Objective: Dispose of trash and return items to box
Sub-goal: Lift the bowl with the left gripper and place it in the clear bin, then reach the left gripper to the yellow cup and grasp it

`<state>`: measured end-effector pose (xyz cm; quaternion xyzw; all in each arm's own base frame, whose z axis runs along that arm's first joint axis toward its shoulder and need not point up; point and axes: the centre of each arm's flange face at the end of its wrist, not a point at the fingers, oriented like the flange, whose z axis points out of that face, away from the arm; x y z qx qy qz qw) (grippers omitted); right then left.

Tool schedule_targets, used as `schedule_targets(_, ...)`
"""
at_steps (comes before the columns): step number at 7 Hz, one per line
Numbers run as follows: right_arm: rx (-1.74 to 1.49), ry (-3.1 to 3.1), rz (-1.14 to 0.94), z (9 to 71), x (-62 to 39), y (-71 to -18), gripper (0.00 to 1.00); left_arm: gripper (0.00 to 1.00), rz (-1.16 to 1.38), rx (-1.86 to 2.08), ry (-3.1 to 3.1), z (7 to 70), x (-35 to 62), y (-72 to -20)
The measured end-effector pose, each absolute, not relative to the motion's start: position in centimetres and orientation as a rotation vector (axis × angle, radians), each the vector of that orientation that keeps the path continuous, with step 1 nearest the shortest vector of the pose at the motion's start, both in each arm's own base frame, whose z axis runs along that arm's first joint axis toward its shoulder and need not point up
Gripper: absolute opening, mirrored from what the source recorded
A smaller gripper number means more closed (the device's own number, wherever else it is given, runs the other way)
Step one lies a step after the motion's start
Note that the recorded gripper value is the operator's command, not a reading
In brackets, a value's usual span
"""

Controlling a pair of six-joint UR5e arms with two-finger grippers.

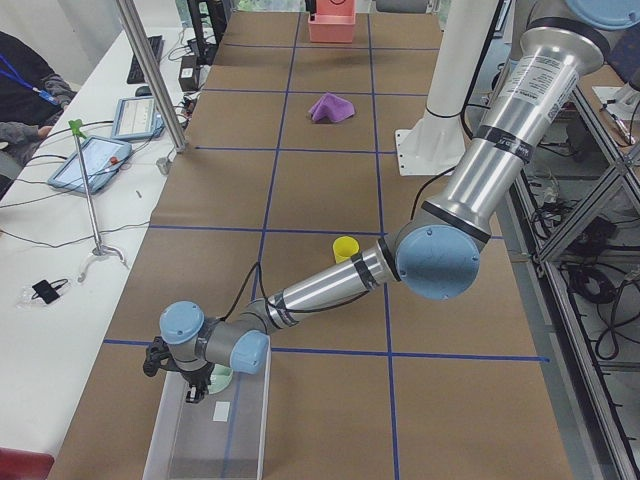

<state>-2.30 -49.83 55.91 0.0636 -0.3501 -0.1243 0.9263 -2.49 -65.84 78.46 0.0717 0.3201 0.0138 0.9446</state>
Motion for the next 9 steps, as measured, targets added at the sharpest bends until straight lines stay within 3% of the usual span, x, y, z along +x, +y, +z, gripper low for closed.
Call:
schedule_targets(2, 0.132, -0.721, -0.255, 55.7, -2.3, -49.8, 1.0, 0.99, 0.059, 0.203, 0.656, 74.3, -10.5, -66.9)
schedule_targets(4, 0.132, -0.722, -0.255, 55.7, -2.3, -49.8, 1.0, 1.0, 0.046, 0.205, 0.669, 62.8, -13.5, -66.4)
schedule_targets(7, 0.127, -0.723, -0.255, 55.9, -2.4, -49.8, 1.0, 0.99, 0.029, 0.166, 0.798, 46.6, 2.9, -58.9)
schedule_targets(9, 0.126, -0.724, -0.253, 56.0, -2.4, -49.8, 1.0, 0.98, 0.145, 0.117, 0.852, 43.3, 14.4, -51.4)
